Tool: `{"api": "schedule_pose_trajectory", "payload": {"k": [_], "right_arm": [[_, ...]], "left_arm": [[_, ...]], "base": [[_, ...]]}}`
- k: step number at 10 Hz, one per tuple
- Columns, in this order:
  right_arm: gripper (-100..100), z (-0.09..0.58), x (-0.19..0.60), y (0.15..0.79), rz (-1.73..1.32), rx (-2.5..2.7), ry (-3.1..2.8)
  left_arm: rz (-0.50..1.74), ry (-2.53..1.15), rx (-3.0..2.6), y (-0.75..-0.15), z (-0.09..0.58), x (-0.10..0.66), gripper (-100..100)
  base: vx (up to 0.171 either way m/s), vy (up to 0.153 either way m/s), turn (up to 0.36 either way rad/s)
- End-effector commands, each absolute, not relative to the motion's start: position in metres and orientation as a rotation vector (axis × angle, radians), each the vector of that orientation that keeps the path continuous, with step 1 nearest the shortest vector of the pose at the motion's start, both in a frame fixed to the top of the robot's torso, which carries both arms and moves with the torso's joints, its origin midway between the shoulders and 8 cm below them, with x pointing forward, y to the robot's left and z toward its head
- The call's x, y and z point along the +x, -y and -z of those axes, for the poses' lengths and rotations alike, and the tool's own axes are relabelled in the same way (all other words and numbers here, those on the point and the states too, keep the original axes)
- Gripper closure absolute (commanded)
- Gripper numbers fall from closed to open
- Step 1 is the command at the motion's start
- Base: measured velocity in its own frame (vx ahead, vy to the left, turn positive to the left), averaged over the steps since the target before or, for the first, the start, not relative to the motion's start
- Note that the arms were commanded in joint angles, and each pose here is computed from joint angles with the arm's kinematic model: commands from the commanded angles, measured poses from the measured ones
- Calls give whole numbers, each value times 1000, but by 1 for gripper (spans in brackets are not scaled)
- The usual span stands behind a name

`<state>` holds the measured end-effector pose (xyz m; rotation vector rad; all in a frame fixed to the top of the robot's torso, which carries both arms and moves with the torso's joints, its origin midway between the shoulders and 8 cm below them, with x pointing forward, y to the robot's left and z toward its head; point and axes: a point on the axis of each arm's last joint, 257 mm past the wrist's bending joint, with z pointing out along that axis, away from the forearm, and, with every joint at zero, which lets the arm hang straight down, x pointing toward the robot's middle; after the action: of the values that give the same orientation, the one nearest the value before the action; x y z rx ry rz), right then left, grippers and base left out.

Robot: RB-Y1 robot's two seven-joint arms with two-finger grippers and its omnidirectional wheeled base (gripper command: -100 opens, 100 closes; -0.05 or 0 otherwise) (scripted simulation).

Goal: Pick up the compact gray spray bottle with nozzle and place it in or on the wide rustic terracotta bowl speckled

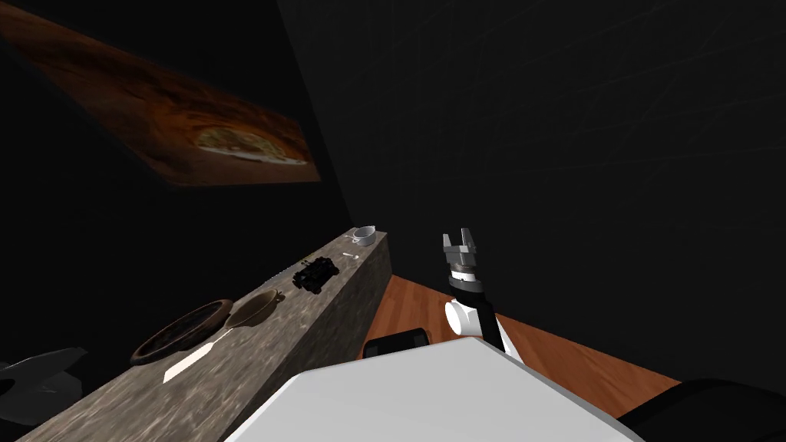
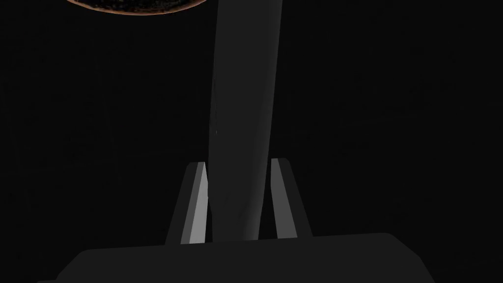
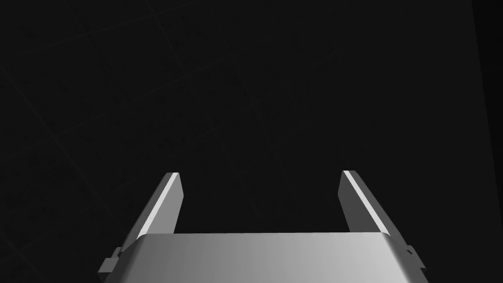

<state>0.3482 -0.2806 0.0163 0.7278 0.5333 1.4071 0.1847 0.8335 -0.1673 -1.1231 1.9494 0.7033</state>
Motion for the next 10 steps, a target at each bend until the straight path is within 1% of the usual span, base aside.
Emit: {"api": "schedule_pose_trajectory", "payload": {"k": [1,3,4,6,7,8,10], "right_arm": [[0,-16,348,281,-1407,728,-533],[0,-16,348,281,-1407,728,-533],[0,-16,348,281,-1407,728,-533],[0,-16,348,281,-1407,728,-533],[0,-16,348,281,-1407,728,-533],[0,-16,348,281,-1407,728,-533],[0,-16,348,281,-1407,728,-533]], "left_arm": [[-708,-1907,-1132,-836,152,200,100],[-705,-1836,-1139,-840,127,224,100],[-709,-1841,-1140,-840,129,222,100],[-700,-1797,-1142,-841,113,236,100],[-692,-1756,-1144,-843,99,248,100],[-692,-1756,-1144,-843,99,248,100],[-693,-1760,-1139,-842,97,249,100]], "base": [[-5,112,-165],[-10,121,-188],[0,103,-133],[5,35,-41],[-5,68,-193],[-4,63,-109],[1,13,1]]}}
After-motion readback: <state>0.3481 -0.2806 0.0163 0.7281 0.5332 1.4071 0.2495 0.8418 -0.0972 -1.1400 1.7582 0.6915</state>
